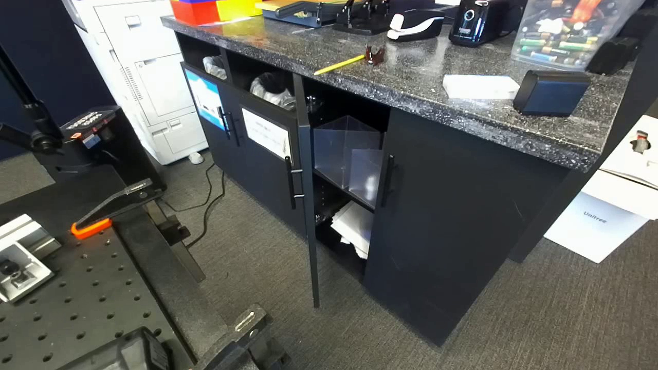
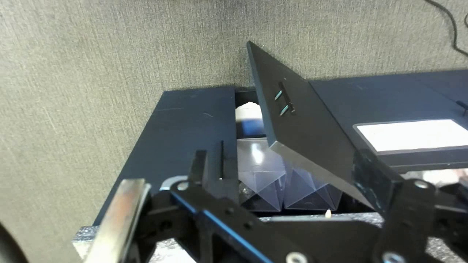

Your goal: Move the white thing slightly to the left

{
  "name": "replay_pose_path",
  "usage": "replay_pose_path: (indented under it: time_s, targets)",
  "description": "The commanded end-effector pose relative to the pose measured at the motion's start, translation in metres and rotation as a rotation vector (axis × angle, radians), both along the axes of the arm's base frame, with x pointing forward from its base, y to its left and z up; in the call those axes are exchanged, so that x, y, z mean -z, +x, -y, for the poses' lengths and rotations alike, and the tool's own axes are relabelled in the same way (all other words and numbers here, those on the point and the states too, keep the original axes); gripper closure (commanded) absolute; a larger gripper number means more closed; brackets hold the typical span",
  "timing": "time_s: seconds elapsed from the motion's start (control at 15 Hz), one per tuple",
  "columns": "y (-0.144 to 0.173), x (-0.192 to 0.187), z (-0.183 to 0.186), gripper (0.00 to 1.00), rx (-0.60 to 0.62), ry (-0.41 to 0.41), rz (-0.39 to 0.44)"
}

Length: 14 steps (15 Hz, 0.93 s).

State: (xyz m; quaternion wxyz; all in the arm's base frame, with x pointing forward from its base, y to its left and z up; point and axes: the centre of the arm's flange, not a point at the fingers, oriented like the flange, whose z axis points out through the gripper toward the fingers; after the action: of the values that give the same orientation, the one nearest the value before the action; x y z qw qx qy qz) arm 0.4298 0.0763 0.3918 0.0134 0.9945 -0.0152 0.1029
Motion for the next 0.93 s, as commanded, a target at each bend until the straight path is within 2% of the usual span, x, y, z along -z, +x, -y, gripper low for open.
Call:
replay_pose_path:
  time_s: [0.0, 0.27, 0.4, 0.87]
  targets:
    - [0.077, 0.004, 0.055, 0.0, 0.095, 0.0, 0.004]
    - [0.146, 0.027, 0.114, 0.0, 0.235, -0.009, -0.007]
    - [0.181, 0.045, 0.132, 0.0, 0.294, 0.008, -0.017]
    - [0.298, 0.1, 0.145, 0.0, 0.498, 0.058, -0.036]
